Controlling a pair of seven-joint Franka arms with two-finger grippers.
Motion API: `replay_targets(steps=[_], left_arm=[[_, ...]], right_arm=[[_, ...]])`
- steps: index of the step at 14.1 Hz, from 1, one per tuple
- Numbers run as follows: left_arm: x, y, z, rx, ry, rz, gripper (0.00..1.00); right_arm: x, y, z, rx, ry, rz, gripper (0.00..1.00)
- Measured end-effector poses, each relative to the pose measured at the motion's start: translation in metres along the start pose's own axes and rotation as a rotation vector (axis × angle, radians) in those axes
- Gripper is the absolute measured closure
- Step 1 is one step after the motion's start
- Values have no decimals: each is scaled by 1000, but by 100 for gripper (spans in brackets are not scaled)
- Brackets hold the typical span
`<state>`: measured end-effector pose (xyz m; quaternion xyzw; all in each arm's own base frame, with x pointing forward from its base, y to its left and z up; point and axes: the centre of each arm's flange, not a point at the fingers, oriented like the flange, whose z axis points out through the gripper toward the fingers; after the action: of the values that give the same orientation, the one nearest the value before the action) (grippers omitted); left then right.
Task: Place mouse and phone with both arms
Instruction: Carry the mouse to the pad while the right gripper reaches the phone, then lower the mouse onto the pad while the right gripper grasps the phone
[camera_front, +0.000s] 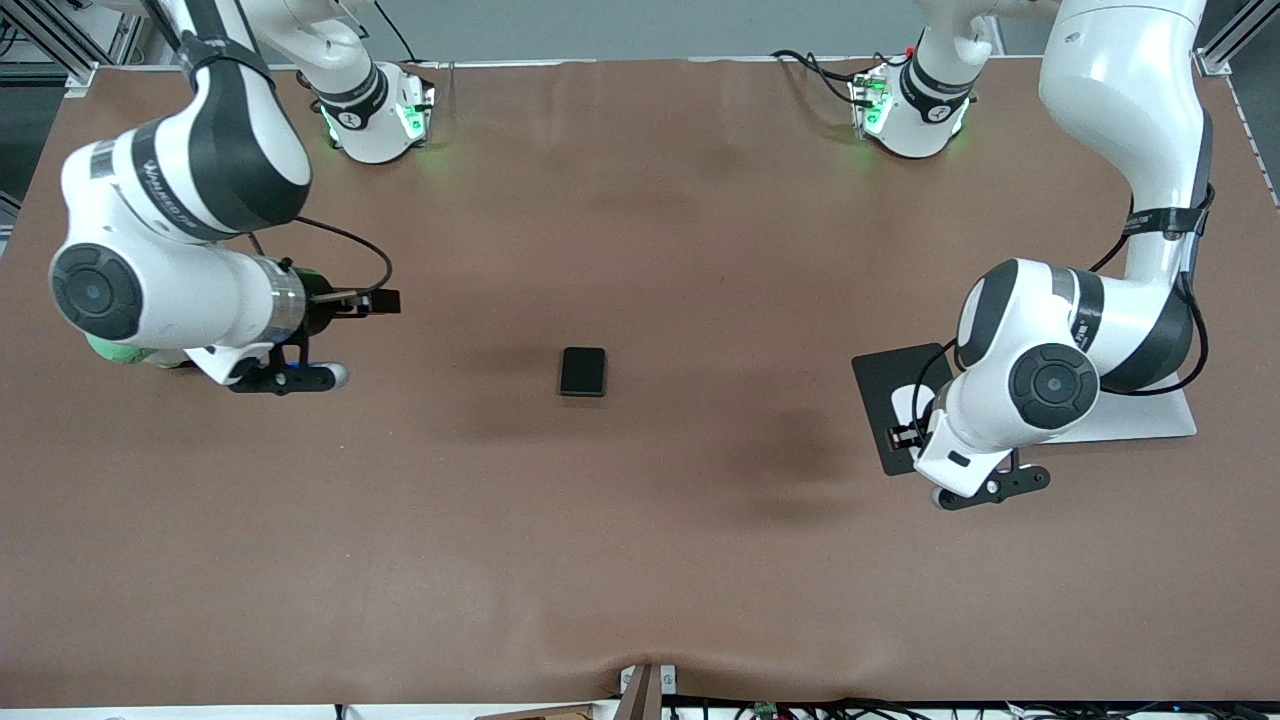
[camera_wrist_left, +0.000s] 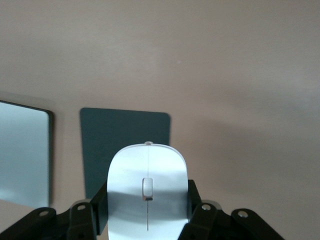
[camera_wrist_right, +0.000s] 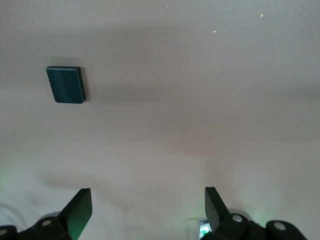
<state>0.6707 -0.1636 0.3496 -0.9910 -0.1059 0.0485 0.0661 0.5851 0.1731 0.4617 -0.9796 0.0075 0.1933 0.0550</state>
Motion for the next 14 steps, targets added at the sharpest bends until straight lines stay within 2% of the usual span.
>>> replay_targets(steps=[3, 8, 14], left_arm=[[5, -32, 31, 28, -28, -33, 40], [1, -78, 108, 0, -32, -83, 40], [-21, -89, 150, -53, 28, -86, 40]], right_arm=[[2, -40, 18, -10, 22, 30, 0], [9, -110, 72, -30, 68, 35, 0], [20, -154, 134, -8, 164, 77, 0]])
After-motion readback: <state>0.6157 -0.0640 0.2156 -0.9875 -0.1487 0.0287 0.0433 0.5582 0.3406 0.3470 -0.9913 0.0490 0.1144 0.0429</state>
